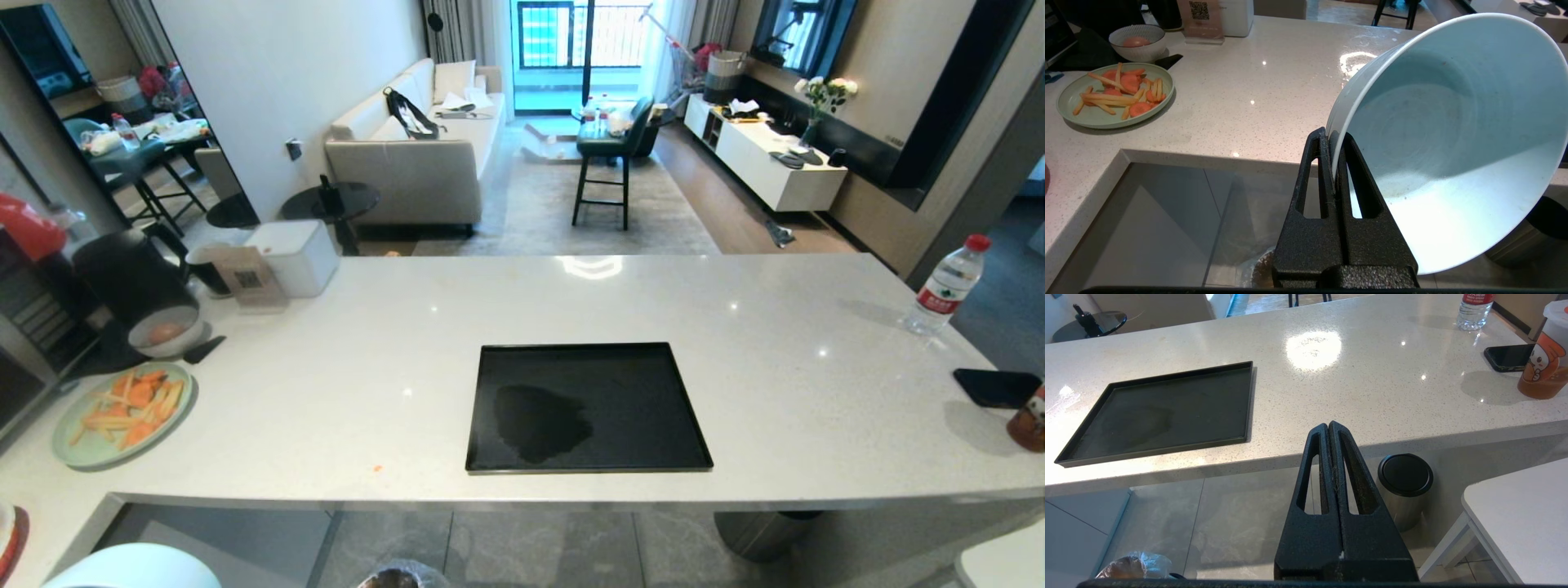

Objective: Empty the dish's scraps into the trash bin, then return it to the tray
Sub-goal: Put the bowl back to the table

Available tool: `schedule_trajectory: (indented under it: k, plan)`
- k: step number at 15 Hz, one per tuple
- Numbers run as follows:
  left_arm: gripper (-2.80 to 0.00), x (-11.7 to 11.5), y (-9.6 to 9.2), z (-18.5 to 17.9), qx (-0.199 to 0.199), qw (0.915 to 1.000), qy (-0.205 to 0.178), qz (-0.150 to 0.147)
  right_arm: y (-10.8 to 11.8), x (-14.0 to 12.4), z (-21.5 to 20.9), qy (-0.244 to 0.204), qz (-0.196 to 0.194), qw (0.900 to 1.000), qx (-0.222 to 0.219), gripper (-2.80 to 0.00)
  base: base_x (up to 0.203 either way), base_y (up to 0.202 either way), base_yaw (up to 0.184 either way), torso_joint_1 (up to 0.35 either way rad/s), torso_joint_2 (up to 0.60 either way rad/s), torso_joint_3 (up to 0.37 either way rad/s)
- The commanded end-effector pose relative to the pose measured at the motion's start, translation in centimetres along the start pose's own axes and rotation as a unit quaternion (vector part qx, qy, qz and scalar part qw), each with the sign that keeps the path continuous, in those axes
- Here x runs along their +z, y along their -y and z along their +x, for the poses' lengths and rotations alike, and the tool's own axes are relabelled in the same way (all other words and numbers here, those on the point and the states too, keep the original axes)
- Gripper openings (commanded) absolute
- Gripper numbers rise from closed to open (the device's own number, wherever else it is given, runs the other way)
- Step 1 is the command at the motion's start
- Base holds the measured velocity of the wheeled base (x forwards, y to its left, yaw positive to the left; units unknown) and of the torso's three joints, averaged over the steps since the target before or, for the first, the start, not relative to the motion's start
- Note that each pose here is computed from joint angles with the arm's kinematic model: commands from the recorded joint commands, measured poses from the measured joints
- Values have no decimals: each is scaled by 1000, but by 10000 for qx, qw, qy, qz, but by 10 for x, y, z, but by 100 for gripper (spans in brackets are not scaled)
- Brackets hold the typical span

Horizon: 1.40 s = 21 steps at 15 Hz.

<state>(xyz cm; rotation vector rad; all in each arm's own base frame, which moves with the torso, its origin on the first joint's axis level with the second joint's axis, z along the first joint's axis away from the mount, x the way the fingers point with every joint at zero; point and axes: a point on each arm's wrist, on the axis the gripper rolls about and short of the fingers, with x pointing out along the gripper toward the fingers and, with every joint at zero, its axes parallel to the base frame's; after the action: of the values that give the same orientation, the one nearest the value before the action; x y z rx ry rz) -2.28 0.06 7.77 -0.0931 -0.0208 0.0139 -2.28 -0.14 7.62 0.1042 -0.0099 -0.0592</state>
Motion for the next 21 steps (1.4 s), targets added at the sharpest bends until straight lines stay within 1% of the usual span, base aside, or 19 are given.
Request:
schedule_trajectory:
  k: [1, 21]
  plan:
    - [-280, 0, 0, 0, 11, 10000, 0, -4, 0, 0, 0, 4, 2, 10000, -1, -280, 0, 0, 0, 0, 0, 0]
    - [-280, 0, 0, 0, 2, 10000, -1, -4, 0, 0, 0, 4, 2, 10000, -1, -280, 0, 0, 0, 0, 0, 0]
